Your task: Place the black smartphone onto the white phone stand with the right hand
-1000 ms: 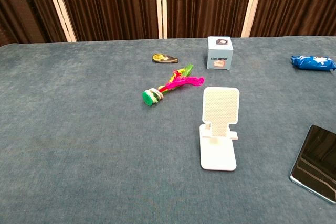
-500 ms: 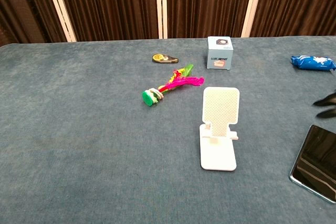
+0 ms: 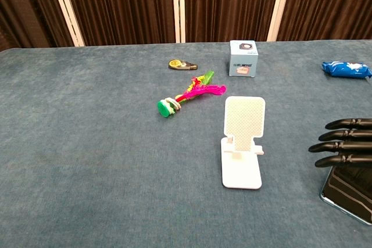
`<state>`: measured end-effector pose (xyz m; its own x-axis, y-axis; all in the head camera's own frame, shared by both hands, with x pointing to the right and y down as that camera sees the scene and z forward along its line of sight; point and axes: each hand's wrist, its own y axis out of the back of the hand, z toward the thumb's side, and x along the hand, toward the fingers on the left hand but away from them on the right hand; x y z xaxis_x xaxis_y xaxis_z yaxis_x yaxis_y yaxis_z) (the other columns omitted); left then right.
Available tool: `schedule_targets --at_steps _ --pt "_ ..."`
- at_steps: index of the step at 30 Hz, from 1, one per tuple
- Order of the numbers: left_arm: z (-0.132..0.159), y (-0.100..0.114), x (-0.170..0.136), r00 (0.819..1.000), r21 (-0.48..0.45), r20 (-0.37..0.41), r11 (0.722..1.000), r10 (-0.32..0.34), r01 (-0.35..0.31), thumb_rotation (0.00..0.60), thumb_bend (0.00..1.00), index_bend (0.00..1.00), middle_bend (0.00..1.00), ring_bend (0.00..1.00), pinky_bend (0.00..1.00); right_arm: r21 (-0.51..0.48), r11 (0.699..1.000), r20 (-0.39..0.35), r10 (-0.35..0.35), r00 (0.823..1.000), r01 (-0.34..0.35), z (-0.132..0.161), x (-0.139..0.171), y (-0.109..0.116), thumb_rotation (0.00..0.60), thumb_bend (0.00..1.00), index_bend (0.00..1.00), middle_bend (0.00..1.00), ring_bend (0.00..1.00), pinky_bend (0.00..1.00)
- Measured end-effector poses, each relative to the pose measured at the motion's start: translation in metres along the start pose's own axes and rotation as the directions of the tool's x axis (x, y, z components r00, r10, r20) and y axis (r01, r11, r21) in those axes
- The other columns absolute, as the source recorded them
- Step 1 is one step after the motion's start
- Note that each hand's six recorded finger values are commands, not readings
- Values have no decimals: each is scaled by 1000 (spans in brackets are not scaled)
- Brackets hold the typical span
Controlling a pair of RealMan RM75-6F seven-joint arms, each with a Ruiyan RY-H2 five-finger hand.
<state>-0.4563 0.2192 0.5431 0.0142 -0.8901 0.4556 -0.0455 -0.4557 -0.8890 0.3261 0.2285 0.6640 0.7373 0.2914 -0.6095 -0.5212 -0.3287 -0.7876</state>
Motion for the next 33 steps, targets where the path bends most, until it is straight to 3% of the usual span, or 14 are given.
schedule_targets --at_steps 10,25,33 --pt "-3 -2 3 1000 6 -12 1000 -5 5 600 0 0 0 0 0 36 997 -27 71 997 -70 4 -15 -11 600 0 83 25 0 0" --pt "-2 -6 5 1000 17 -15 1000 -16 17 600 0 0 0 0 0 38 994 -38 105 994 -103 3 -21 -24 600 0 84 52 0 0" --pt "-2 -8 6 1000 21 -20 1000 -21 22 600 0 0 0 0 0 23 991 -34 131 991 -130 -3 -24 -29 600 0 159 161 25 23"
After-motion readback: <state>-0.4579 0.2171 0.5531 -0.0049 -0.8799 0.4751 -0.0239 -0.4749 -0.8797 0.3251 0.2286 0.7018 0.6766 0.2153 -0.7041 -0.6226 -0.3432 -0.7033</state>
